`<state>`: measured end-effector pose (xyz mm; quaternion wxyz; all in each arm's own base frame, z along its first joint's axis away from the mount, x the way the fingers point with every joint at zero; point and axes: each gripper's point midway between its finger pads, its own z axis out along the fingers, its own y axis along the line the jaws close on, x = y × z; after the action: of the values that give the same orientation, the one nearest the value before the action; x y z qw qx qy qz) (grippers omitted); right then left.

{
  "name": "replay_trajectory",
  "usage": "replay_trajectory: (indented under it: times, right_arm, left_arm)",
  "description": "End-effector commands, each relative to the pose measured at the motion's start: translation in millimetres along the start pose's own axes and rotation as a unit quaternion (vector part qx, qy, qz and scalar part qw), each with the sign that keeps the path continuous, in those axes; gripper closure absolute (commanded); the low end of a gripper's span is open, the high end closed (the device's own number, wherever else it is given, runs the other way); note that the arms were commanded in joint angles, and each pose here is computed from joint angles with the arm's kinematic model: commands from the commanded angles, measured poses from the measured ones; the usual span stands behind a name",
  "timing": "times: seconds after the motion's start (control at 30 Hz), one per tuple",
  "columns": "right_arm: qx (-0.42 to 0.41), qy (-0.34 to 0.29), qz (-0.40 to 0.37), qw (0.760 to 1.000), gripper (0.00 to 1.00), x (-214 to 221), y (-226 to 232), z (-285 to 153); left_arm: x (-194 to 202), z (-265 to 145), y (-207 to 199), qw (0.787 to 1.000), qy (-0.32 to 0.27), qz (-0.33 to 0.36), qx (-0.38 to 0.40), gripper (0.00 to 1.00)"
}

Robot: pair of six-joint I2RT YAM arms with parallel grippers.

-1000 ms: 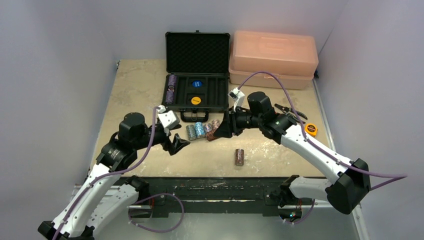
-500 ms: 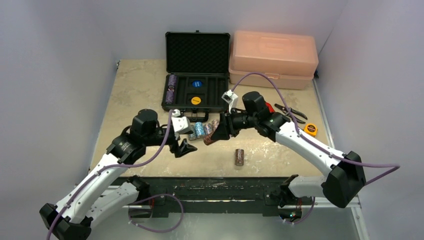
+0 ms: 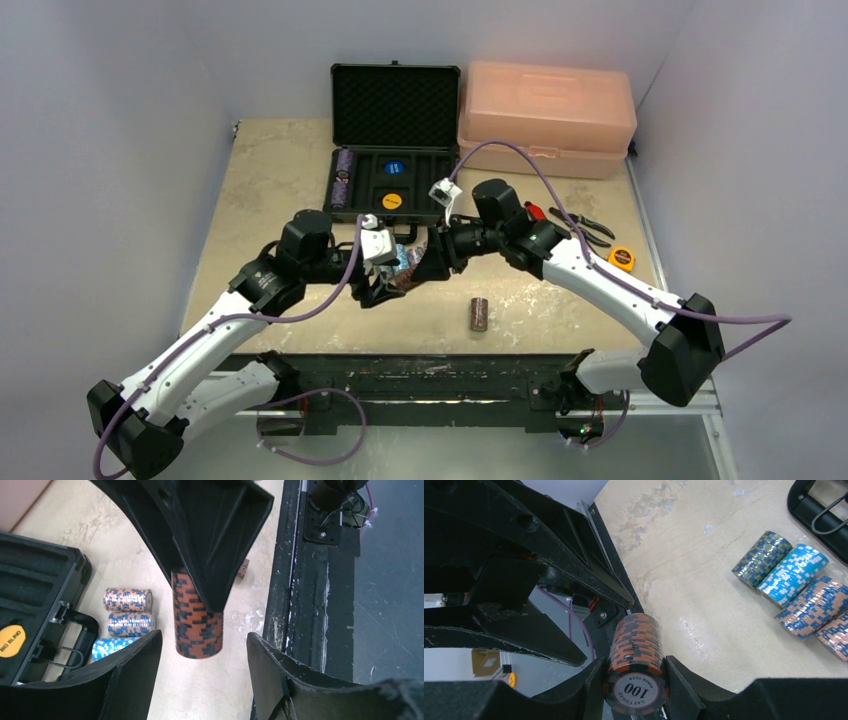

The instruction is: Pack up texas hold em set

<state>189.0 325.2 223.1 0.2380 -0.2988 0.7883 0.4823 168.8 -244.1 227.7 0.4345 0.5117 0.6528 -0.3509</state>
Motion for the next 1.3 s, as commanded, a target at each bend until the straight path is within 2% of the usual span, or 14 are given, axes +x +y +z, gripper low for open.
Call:
replay_trajectory:
  times: [0.0, 0.57, 1.27]
  right_arm:
    - [-0.047, -0.033, -0.054, 0.997, 1.00, -29, 30, -2]
    - [-0.062, -0.031, -0.055, 0.996, 1.00, -34, 40, 0]
    - [-0.062, -0.034, -0.042, 0.997, 1.00, -39, 43, 0]
  left_arm:
    - [-25, 2, 6, 0.999, -0.042, 0.034, -0.008, 0.38]
    - [-11, 11, 7, 0.999, -0.029, 0.022, -0.005, 0.39]
    - [-6, 18, 16, 0.999, -0.013, 0.025, -0.032, 0.51]
